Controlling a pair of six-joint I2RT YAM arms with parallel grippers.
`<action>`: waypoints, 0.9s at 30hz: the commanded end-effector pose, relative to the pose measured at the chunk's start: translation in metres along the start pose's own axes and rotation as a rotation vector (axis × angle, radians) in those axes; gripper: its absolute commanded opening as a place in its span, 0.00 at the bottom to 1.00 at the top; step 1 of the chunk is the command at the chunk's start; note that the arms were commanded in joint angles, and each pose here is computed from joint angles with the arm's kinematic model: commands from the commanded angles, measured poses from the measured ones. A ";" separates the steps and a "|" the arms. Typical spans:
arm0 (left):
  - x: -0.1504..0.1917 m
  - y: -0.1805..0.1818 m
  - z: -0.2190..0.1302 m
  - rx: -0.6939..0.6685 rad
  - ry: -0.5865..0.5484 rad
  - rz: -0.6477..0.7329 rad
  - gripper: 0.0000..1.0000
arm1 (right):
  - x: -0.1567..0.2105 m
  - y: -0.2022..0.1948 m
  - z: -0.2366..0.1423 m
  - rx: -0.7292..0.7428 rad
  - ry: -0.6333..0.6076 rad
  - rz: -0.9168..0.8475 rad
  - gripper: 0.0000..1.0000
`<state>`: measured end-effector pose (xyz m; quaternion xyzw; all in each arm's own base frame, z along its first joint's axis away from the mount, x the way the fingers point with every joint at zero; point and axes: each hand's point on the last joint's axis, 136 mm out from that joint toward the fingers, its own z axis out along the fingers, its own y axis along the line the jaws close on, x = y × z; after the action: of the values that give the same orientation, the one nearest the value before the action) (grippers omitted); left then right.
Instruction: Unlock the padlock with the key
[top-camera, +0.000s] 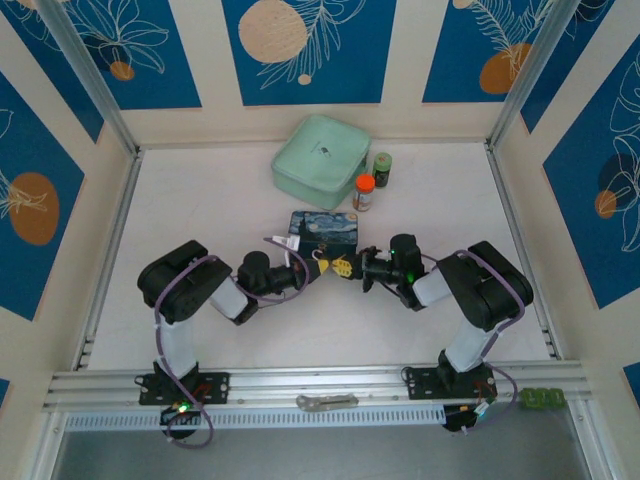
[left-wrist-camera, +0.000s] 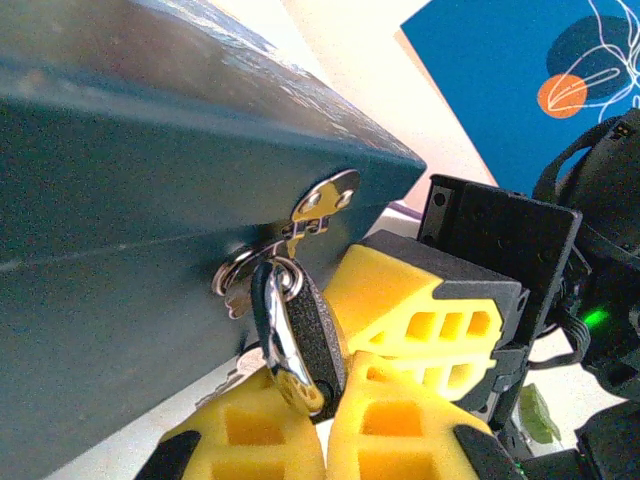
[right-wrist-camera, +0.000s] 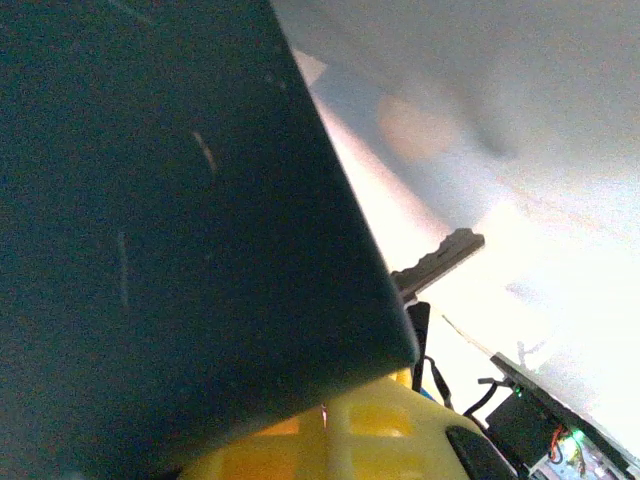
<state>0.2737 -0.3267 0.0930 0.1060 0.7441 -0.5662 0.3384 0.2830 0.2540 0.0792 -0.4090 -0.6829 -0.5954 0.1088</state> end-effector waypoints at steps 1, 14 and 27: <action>0.035 -0.036 -0.003 0.175 0.156 0.120 0.00 | 0.003 0.026 0.002 -0.069 0.043 0.387 0.00; 0.030 -0.023 -0.005 0.109 0.119 0.069 0.00 | -0.004 0.031 0.004 -0.077 0.059 0.315 0.13; 0.012 0.005 -0.004 -0.051 0.018 -0.061 0.00 | -0.001 0.013 -0.030 0.017 -0.076 0.113 0.44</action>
<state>0.2686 -0.3269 0.0887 0.0964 0.7502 -0.5655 0.3289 0.2847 0.2348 0.0949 -0.4449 -0.6679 -0.5849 0.1177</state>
